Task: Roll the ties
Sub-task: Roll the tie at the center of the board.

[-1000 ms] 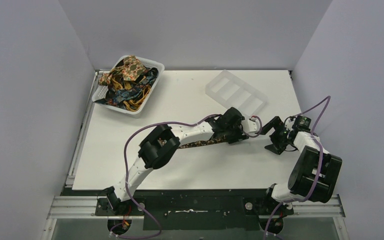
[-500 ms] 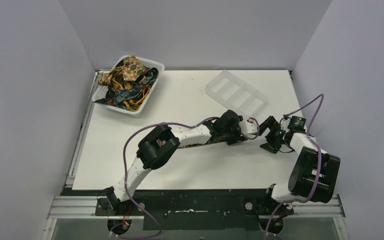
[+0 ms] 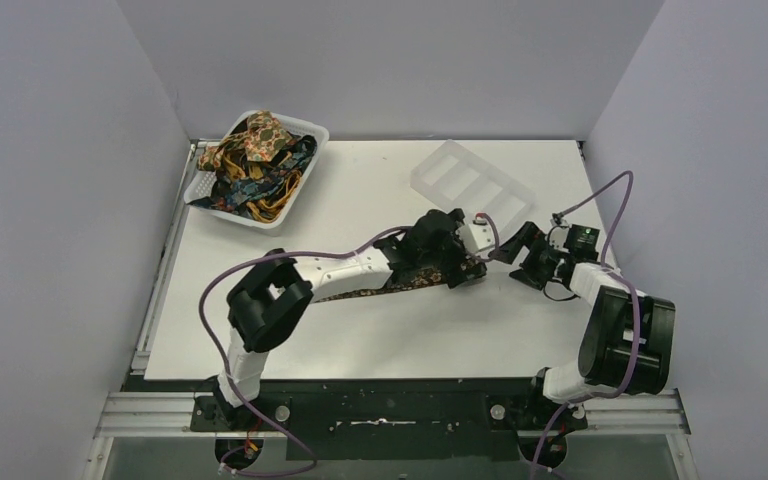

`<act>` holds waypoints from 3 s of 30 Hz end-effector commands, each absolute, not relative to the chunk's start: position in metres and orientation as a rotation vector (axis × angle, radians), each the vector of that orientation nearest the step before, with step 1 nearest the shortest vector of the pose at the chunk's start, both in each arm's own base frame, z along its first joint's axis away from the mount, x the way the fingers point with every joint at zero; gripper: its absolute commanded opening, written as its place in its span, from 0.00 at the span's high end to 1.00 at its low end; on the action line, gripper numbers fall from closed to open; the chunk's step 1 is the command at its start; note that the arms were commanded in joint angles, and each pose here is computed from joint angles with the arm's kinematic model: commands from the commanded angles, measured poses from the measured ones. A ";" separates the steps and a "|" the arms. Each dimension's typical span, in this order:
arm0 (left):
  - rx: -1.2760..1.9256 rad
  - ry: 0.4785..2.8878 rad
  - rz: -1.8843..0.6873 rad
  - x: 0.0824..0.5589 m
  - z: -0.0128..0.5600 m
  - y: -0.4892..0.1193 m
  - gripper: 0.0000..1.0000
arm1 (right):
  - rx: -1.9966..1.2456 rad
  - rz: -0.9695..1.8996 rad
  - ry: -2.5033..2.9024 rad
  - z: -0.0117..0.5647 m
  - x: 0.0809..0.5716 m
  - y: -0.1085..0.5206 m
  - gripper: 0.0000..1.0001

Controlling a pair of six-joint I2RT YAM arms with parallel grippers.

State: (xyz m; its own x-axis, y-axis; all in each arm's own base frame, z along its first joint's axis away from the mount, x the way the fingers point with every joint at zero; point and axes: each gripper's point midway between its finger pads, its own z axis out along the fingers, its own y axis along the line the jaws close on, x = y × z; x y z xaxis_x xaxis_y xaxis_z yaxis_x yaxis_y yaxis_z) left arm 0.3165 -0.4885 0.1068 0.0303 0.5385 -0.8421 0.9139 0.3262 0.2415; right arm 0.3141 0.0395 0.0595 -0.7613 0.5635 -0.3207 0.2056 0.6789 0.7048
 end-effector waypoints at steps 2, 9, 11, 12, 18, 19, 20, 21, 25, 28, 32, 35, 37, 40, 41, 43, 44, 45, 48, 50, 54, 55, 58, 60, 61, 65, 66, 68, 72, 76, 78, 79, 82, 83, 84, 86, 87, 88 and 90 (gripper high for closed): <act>1.108 1.618 -0.643 0.310 0.173 -0.464 0.11 | 0.322 0.867 2.224 0.066 0.342 0.047 0.10; 0.803 1.773 -0.882 0.301 0.157 -0.451 0.33 | 0.175 0.894 2.213 0.063 0.349 0.067 0.19; 0.734 1.812 -0.969 0.303 0.153 -0.454 0.39 | 0.174 0.916 2.260 0.054 0.348 0.069 0.22; 0.697 1.824 -1.021 0.304 0.153 -0.457 0.40 | 0.170 0.942 2.275 0.051 0.346 0.072 0.24; 0.602 1.917 -1.105 0.312 0.138 -0.464 0.43 | 0.160 1.001 2.332 0.039 0.339 0.082 0.29; 0.575 1.962 -1.086 0.317 0.131 -0.463 0.44 | 0.159 0.997 2.334 0.038 0.338 0.082 0.29; 0.557 2.010 -1.070 0.320 0.123 -0.461 0.46 | 0.159 0.997 2.338 0.037 0.338 0.082 0.29; 0.543 2.044 -1.074 0.322 0.116 -0.460 0.47 | 0.161 0.992 2.345 0.037 0.338 0.082 0.30; 0.395 2.103 -1.184 0.319 0.111 -0.458 0.55 | 0.155 0.974 2.357 0.037 0.337 0.081 0.30; 0.326 2.145 -1.248 0.316 0.109 -0.459 0.57 | 0.151 0.970 2.348 0.040 0.337 0.080 0.30; 0.284 2.175 -1.203 0.313 0.107 -0.455 0.53 | 0.161 0.980 2.345 0.042 0.339 0.081 0.27; 0.285 2.218 -1.182 0.306 0.100 -0.456 0.53 | 0.159 0.991 2.342 0.047 0.340 0.082 0.25; 0.279 2.242 -1.176 0.299 0.093 -0.458 0.53 | 0.150 1.002 2.325 0.053 0.342 0.083 0.24; 0.223 2.254 -1.184 0.293 0.085 -0.458 0.53 | 0.143 1.002 2.302 0.062 0.344 0.084 0.23; 0.210 2.255 -1.190 0.293 0.083 -0.458 0.53 | 0.140 0.999 2.299 0.063 0.344 0.083 0.23; 0.195 2.259 -1.186 0.295 0.077 -0.458 0.53 | 0.133 1.001 2.293 0.066 0.345 0.083 0.23; 0.192 2.263 -1.181 0.296 0.075 -0.459 0.53 | 0.131 1.003 2.293 0.067 0.345 0.084 0.23; 0.189 2.258 -1.179 0.299 0.076 -0.462 0.53 | 0.131 1.008 2.294 0.067 0.345 0.084 0.23; 0.189 2.257 -1.172 0.305 0.072 -0.466 0.53 | 0.131 1.011 2.300 0.066 0.343 0.085 0.23; 0.192 2.253 -1.176 0.308 0.071 -0.471 0.56 | 0.132 1.014 2.305 0.064 0.341 0.085 0.23; 0.197 2.254 -1.204 0.313 0.066 -0.475 0.61 | 0.135 1.028 2.317 0.062 0.338 0.086 0.22; 0.190 2.248 -1.212 0.314 0.066 -0.475 0.64 | 0.136 1.026 2.318 0.062 0.338 0.086 0.22; 0.196 2.232 -1.233 0.315 0.071 -0.477 0.67 | 0.141 1.028 2.324 0.061 0.337 0.086 0.22; 0.204 2.224 -1.238 0.314 0.077 -0.478 0.69 | 0.144 1.031 2.329 0.059 0.336 0.087 0.22; 0.203 2.218 -1.240 0.314 0.080 -0.477 0.69 | 0.147 1.032 2.333 0.059 0.336 0.087 0.22; 0.210 2.191 -1.252 0.316 0.091 -0.478 0.70 | 0.154 1.035 2.339 0.056 0.335 0.087 0.22; 0.213 2.183 -1.254 0.316 0.094 -0.478 0.72 | 0.156 1.036 2.341 0.056 0.335 0.087 0.22; 0.220 2.174 -1.263 0.319 0.096 -0.480 0.74 | 0.160 1.038 2.344 0.055 0.334 0.087 0.22; 0.230 2.152 -1.299 0.323 0.098 -0.482 0.79 | 0.159 1.040 2.344 0.055 0.334 0.087 0.19; 0.219 2.133 -1.317 0.328 0.098 -0.480 0.80 | 0.157 1.047 2.339 0.057 0.334 0.088 0.15; 0.208 2.137 -1.305 0.333 0.091 -0.474 0.80 | 0.155 1.051 2.337 0.057 0.334 0.088 0.15; 0.191 2.133 -1.305 0.336 0.090 -0.470 0.80 | 0.155 1.051 2.335 0.058 0.334 0.088 0.14; 0.167 2.138 -1.328 0.339 0.081 -0.461 0.80 | 0.151 1.056 2.333 0.059 0.334 0.088 0.14; 0.158 2.140 -1.328 0.339 0.079 -0.459 0.80 | 0.152 1.056 2.335 0.058 0.335 0.088 0.14; 0.153 2.145 -1.326 0.338 0.078 -0.457 0.80 | 0.152 1.055 2.334 0.058 0.335 0.088 0.13; 0.149 2.158 -1.323 0.337 0.073 -0.457 0.80 | 0.154 1.051 2.335 0.058 0.336 0.088 0.13; 0.147 2.168 -1.323 0.337 0.070 -0.457 0.79 | 0.153 1.049 2.336 0.058 0.337 0.088 0.13; 0.145 2.177 -1.323 0.336 0.067 -0.457 0.79 | 0.154 1.047 2.335 0.058 0.338 0.087 0.13; 0.144 2.182 -1.337 0.334 0.064 -0.459 0.79 | 0.170 1.047 2.352 0.057 0.336 0.087 0.13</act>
